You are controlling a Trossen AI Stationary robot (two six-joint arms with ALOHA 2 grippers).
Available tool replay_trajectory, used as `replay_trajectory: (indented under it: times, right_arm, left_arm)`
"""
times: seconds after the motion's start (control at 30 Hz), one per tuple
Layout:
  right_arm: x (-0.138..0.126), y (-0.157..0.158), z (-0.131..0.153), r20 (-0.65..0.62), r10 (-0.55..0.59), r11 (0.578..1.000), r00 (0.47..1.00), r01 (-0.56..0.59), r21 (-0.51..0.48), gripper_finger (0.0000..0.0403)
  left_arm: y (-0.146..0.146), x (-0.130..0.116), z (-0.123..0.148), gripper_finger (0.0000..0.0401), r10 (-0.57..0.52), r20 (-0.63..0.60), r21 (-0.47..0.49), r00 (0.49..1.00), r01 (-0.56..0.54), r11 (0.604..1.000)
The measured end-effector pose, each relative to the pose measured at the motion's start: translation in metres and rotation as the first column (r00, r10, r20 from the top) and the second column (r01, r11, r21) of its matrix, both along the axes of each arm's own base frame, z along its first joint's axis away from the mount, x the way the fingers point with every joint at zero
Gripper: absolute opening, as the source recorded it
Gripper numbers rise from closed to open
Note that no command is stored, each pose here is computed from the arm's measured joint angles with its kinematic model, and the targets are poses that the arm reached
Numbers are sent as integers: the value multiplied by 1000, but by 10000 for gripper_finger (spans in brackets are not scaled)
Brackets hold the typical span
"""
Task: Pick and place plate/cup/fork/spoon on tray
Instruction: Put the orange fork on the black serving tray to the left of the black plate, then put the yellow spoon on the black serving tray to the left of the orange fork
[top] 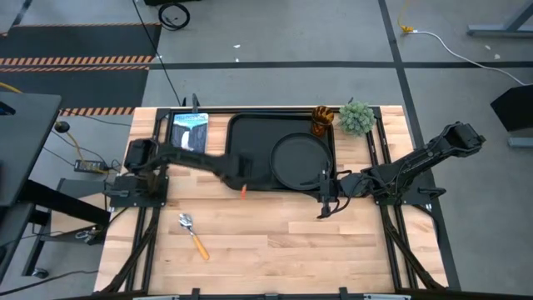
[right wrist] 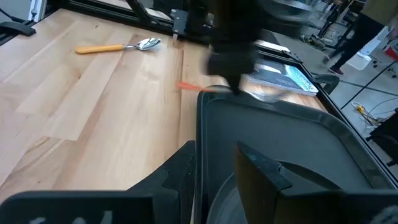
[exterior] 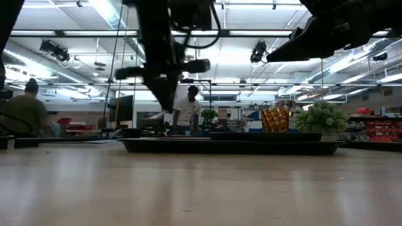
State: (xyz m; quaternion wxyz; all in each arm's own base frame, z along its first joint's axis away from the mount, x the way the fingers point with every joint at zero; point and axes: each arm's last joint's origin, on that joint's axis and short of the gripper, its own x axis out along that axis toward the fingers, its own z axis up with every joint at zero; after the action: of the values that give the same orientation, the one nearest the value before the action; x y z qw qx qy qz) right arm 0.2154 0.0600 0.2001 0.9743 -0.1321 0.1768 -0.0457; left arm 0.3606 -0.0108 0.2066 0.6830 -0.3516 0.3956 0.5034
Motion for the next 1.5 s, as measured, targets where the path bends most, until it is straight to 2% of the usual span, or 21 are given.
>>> replay_trajectory:
  times: [0.13, 0.3, 0.57, 0.7, 0.83, 1.0, 1.23, 1.37, 1.5]
  right_arm:
    - [0, 0, 0, 0, 0, 1000, 1000, 0, 0, 112]
    - [0, 0, 0, 1, 2, 1000, 1000, -2, -5, 112]
    - [1, 0, 2, 24, 1, 1000, 1000, -1, 1, 112]
    - [1, 0, 3, 32, 1, 1000, 999, -1, 4, 112]
    - [1, 0, 3, 35, 2, 1000, 999, -2, 6, 112]
    - [1, 1, 3, 34, 16, 1000, 999, -16, 11, 112]
    - [1, 1, 3, 33, 20, 1000, 999, -21, 12, 112]
    - [1, 1, 3, 28, 20, 1000, 999, -20, 10, 112]
    - [1, 1, 2, 26, 16, 1000, 1000, -16, 11, 112]
  left_arm:
    - [44, 10, 0, 16, 20, 59, 18, 998, -22, 1000]
    - [82, 14, -10, 16, 38, 62, -29, 997, -37, 999]
    - [107, 18, -47, 16, 48, -4, -129, 999, -48, 990]
    - [114, 20, -55, 16, 50, -1, -134, 999, -50, 990]
    - [114, 22, -58, 25, 50, 5, -132, 999, -49, 990]
    - [112, 22, -58, 69, 34, -3, -134, 999, -34, 990]
    - [108, 14, -35, 123, -12, -9, -139, 1000, 10, 990]
    - [87, 8, -18, 132, -80, -16, -174, 997, 76, 982]
    - [47, 6, -13, 127, -186, -66, -198, 980, 170, 965]
